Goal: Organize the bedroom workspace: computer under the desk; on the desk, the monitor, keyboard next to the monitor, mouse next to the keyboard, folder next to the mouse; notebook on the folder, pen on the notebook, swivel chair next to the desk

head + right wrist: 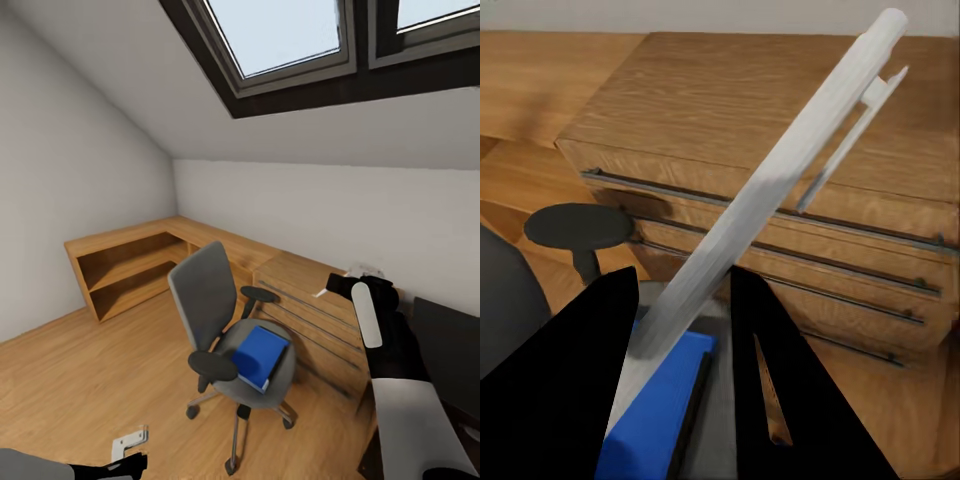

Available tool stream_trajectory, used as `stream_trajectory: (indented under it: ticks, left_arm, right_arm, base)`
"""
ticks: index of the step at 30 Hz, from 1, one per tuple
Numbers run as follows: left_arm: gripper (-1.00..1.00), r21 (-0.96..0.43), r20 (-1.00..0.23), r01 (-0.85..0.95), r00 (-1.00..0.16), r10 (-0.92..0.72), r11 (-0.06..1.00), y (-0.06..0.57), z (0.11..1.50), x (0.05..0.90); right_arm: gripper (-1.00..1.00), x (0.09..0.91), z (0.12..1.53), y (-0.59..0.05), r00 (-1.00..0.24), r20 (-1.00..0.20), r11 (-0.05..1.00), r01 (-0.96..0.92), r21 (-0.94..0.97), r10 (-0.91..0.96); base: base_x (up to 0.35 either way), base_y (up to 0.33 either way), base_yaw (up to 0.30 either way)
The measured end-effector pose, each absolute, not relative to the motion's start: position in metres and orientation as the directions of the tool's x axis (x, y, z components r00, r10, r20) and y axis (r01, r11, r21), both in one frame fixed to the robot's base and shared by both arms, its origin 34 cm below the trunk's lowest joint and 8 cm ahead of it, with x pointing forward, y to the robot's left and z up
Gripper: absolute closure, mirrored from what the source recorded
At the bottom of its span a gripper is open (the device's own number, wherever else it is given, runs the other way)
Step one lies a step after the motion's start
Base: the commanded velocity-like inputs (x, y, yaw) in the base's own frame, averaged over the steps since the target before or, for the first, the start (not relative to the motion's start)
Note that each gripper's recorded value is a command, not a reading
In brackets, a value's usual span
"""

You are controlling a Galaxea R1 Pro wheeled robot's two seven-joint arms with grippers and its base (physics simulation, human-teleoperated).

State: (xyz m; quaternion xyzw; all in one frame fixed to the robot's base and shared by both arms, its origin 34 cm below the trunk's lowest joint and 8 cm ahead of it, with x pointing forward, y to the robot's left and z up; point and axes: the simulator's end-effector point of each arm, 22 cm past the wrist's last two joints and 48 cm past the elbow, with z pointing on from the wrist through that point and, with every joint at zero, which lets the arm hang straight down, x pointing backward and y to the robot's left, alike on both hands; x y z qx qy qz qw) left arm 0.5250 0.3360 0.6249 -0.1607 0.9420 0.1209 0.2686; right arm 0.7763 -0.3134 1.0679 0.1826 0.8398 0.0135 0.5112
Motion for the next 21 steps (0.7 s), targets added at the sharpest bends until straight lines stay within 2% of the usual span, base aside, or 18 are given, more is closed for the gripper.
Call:
stream_trajectory:
  ticks: [5, 13, 21]
  left_arm:
    - [-1.00, 0.150, -0.512, -0.358, -0.826, -0.237, 0.922, 0.334, 0.618, 0.498]
    - [-1.00, 0.129, -0.496, -0.334, -0.837, -0.231, 0.934, 0.311, 0.614, 0.496]
    - [-1.00, 0.120, -0.491, -0.304, -0.845, -0.210, 0.945, 0.292, 0.612, 0.494]
  right_arm:
    - [1.00, 0.775, 1.083, -0.317, -0.392, -0.863, 0.932, 0.296, 0.211, 0.320]
    - [1.00, 0.774, 1.081, -0.319, -0.394, -0.863, 0.931, 0.304, 0.203, 0.316]
    - [1.00, 0.773, 1.072, -0.327, -0.408, -0.856, 0.927, 0.324, 0.189, 0.317]
  base:
    - [-0.209, -0.219, 0.000]
    - [-0.024, -0.029, -0.010]
    - [-0.001, -0.001, -0.205]
